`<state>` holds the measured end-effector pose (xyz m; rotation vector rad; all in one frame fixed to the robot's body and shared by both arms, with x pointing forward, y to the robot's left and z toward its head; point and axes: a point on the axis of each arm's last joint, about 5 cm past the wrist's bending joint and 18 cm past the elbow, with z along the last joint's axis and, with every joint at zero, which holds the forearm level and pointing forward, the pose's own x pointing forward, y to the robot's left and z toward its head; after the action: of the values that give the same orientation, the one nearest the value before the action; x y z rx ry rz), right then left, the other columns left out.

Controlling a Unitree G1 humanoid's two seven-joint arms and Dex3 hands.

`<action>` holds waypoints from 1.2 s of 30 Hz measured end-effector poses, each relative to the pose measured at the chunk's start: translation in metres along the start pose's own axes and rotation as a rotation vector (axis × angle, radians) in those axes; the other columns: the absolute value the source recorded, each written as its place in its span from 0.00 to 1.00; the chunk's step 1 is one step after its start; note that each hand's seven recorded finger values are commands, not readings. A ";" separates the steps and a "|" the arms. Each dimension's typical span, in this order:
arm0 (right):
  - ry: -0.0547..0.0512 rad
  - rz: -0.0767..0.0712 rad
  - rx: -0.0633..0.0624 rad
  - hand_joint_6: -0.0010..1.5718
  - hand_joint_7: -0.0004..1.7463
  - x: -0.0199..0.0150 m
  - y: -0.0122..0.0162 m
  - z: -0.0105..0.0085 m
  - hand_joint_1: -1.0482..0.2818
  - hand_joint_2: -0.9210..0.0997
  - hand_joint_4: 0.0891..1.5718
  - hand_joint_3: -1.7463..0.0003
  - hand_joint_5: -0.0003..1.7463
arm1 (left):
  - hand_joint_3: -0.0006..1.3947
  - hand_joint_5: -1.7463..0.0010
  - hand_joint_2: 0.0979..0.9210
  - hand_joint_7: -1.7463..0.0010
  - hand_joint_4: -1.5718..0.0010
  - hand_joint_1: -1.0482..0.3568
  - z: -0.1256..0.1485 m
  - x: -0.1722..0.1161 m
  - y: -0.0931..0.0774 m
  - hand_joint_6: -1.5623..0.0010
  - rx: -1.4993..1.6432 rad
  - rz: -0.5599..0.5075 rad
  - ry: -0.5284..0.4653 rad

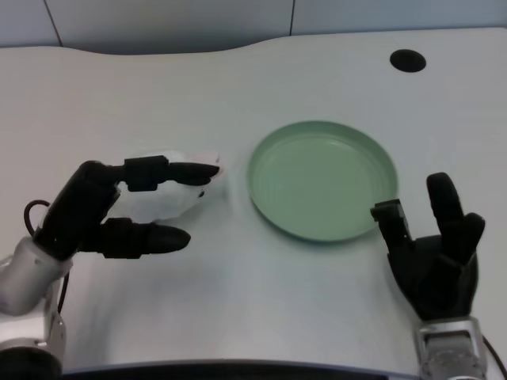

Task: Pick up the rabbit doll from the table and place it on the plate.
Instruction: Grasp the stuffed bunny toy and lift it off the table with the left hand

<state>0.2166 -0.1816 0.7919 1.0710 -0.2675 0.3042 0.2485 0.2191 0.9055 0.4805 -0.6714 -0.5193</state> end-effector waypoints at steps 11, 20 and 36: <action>-0.004 0.011 -0.006 0.66 0.00 0.0049 0.0003 0.0025 0.29 0.00 0.43 0.82 0.60 | 0.09 1.00 1.00 1.00 0.85 0.08 0.002 0.054 0.023 0.81 0.571 -0.070 0.005; -0.004 0.004 0.005 0.67 0.01 0.0029 0.0001 0.0007 0.29 0.00 0.43 0.82 0.61 | 0.07 1.00 1.00 1.00 0.96 0.01 -0.017 0.079 0.022 0.90 0.845 -0.133 0.079; -0.017 0.017 0.009 0.67 0.00 -0.0015 0.0001 0.0007 0.30 0.00 0.41 0.83 0.62 | 0.05 0.98 0.99 1.00 0.93 0.00 -0.038 0.069 -0.006 1.00 0.716 -0.346 0.516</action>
<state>0.2151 -0.1824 0.7917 1.0810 -0.2908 0.3115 0.3183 0.1834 0.9075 1.3696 -0.2515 -0.4390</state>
